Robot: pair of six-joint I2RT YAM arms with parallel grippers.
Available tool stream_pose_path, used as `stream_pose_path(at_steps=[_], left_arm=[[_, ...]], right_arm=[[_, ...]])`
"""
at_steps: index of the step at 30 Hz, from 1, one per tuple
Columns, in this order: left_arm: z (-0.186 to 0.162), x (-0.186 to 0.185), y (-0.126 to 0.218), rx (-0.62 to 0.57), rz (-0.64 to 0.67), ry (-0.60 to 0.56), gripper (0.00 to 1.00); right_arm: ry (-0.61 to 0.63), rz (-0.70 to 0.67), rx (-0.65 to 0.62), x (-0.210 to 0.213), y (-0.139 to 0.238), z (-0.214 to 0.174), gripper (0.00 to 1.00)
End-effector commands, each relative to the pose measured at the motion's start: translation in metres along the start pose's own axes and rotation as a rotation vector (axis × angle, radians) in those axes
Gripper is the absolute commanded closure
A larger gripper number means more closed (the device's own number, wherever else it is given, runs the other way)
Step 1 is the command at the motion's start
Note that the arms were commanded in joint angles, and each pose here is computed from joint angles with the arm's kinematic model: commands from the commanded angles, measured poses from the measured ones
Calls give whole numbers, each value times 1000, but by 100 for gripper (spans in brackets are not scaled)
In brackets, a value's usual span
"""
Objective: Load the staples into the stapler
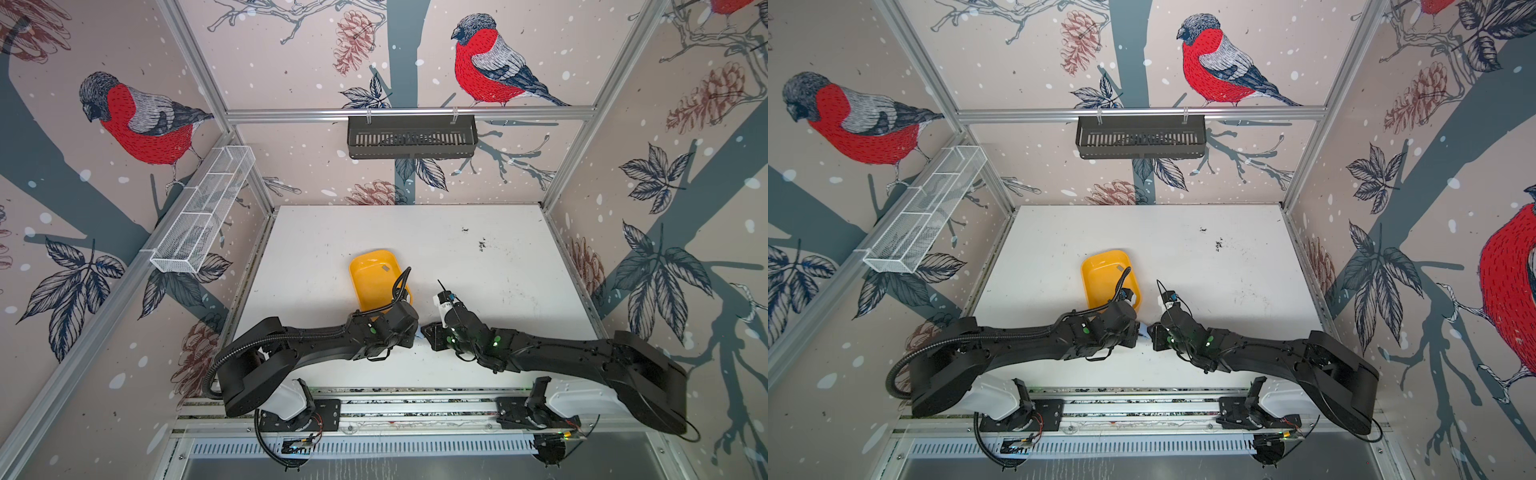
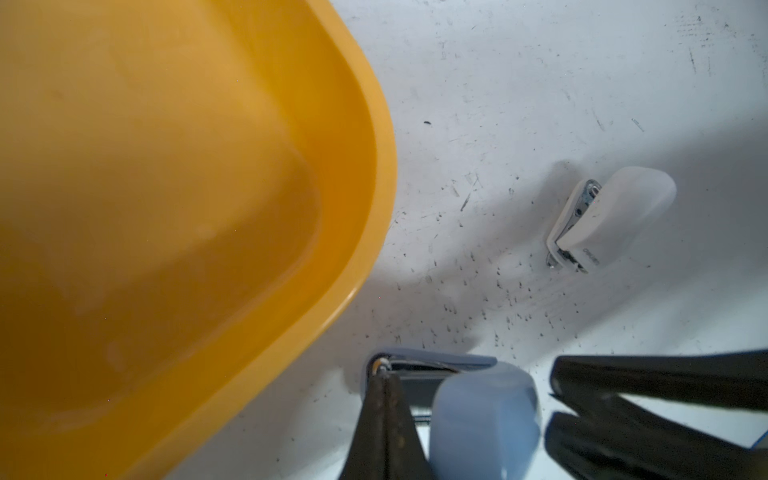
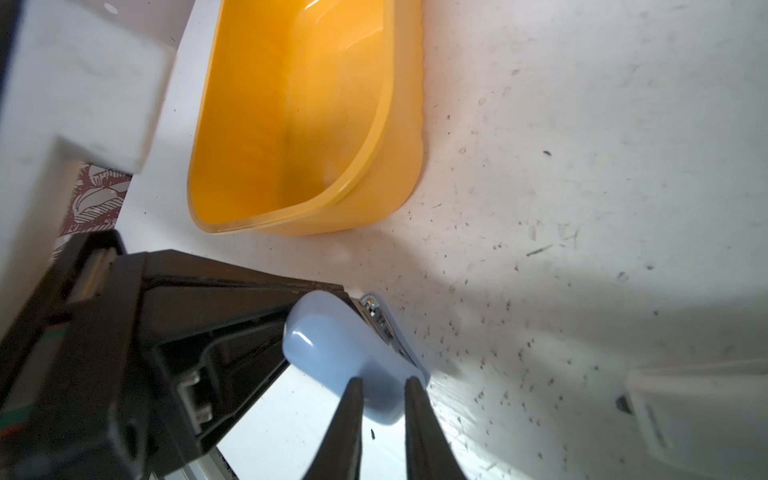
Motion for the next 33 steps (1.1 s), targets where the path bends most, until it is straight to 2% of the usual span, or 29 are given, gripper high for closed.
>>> stream_pose_path(at_steps=[1,8,13,20,24,27,33], left_arm=[[0,4,-2,-23,21,-11,94],[-2,4,-3,-31,17,-26,80],[-3,4,2,-36,13,-27,72],[-3,11,20,-50,26,-23,70],[-11,19,26,-26,46,6,70],[-16,27,30,-14,5,63,70],[-10,32,52,-92,-101,119,66]], right_arm=[[60,4,-1,-3,8,1,76],[112,-22,19,-19,17,-5,72],[176,20,57,-15,20,-12,67],[300,13,92,-10,17,-15,56],[396,-35,113,-9,10,-18,47],[456,-82,116,-10,3,-16,45],[577,-120,161,-12,-13,-19,45]])
Point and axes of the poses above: each gripper's point midway between its finger pads, its own y axis back along the fingers, its own x axis along the line the jaws close on, z = x × y, the point moved 2 cm from there along y, back along the fingers, and after that the axes turned 15 degrees about -y, right-handed, at the moved point
